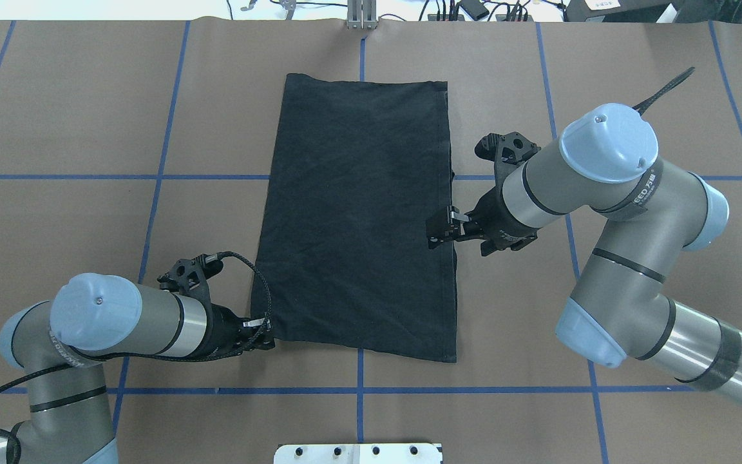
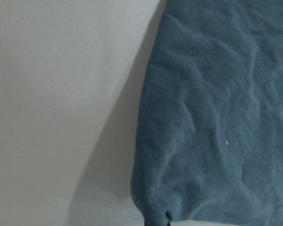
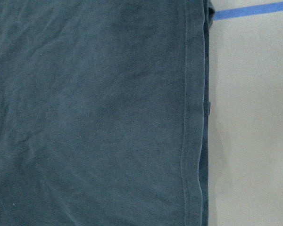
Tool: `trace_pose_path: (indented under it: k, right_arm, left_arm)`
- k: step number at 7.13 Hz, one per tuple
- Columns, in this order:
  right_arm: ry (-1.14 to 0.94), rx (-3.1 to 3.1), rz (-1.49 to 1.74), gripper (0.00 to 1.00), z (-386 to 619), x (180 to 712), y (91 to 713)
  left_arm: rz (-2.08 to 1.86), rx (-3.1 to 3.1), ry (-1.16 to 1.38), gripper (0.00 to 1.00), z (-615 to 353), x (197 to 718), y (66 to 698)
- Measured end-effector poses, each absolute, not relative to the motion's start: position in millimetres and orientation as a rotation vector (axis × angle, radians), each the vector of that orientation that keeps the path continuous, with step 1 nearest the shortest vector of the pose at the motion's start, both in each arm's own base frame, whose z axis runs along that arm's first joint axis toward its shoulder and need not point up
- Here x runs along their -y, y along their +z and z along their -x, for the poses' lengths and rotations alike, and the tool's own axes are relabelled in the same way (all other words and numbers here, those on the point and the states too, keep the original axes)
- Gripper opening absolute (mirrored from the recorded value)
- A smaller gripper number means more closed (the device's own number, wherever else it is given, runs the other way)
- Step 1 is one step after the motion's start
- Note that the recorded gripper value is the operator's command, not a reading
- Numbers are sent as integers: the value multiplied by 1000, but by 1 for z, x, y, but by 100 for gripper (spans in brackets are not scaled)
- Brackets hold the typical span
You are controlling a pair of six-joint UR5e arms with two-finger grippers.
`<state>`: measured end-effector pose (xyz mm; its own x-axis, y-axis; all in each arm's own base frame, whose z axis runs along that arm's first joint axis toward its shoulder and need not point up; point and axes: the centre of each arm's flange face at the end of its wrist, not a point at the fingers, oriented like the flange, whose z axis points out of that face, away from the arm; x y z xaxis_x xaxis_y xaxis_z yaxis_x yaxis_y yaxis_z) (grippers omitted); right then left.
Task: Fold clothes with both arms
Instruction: 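Move the right gripper toward the shirt's near corner beside the left gripper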
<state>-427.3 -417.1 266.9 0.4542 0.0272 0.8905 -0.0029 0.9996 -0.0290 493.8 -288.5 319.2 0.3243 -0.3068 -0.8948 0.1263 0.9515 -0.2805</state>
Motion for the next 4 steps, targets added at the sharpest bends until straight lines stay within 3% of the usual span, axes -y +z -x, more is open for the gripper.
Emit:
trace_pose_path:
  k: [4]
  right_arm:
    - [15,1084,47,100,444,399,273]
  left_arm:
    - [170,-1213,-286,0,-491,289,316]
